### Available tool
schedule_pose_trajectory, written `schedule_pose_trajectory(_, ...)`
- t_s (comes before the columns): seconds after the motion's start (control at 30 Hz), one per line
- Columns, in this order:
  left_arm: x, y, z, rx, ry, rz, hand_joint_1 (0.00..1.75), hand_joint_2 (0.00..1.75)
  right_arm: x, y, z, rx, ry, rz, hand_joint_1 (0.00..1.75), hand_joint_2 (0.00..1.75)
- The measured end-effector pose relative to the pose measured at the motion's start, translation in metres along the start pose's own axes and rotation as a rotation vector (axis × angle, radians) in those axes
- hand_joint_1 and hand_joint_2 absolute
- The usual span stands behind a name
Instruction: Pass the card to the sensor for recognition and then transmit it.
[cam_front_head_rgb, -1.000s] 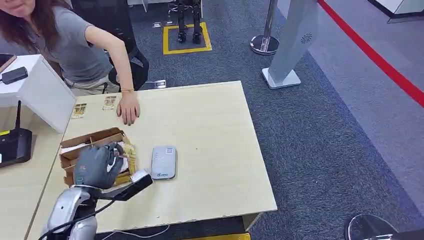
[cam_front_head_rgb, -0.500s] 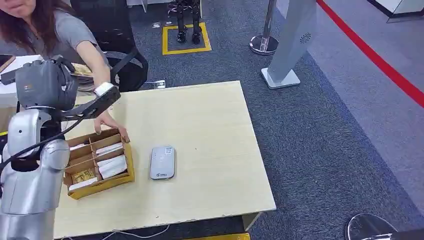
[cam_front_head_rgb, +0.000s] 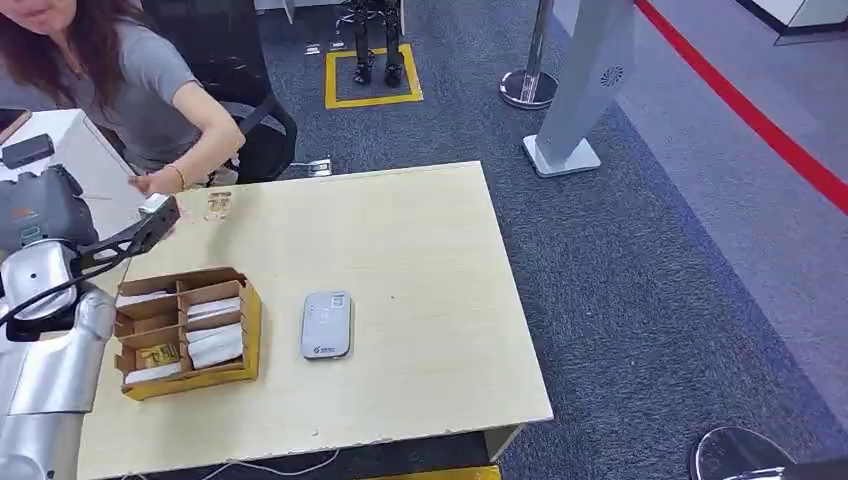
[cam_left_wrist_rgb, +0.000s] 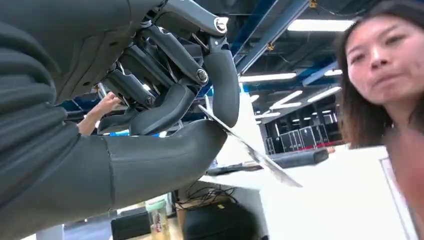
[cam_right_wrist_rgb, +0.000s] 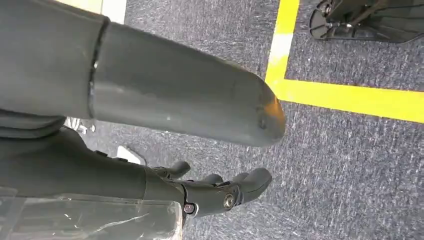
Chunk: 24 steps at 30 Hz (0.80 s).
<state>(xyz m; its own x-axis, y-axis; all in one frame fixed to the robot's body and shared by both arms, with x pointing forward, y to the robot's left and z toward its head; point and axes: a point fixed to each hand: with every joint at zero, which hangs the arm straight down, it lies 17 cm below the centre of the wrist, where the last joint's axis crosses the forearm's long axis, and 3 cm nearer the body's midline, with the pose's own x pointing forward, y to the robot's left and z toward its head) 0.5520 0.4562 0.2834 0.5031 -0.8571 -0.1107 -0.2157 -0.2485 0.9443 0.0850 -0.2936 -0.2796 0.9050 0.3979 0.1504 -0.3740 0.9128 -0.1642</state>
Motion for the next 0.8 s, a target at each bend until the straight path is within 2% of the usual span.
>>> schedule_pose_trajectory(0.37, -0.009, -0.018, 0.0, -0.023, 0.016, -0.026, 1.75, 1.75, 0.0, 0.0, 0.0, 0.0, 0.001, -0.002, 0.0, 0.0)
schedule_pose_trajectory(0.4, -0.01, -0.019, 0.001, -0.024, 0.017, -0.028, 0.61, 1.75, 0.0, 0.0, 0.0, 0.0, 0.001, -0.002, 0.0, 0.0)
schedule_pose_trajectory(0.43, -0.01, -0.02, 0.001, -0.026, 0.016, -0.029, 0.0, 1.75, 0.0, 0.0, 0.0, 0.0, 0.001, -0.002, 0.0, 0.0)
schedule_pose_trajectory(0.8, -0.013, -0.024, 0.008, -0.007, 0.027, -0.037, 0.0, 1.75, 0.0, 0.001, 0.0, 0.007, 0.002, -0.013, 0.0, 0.0)
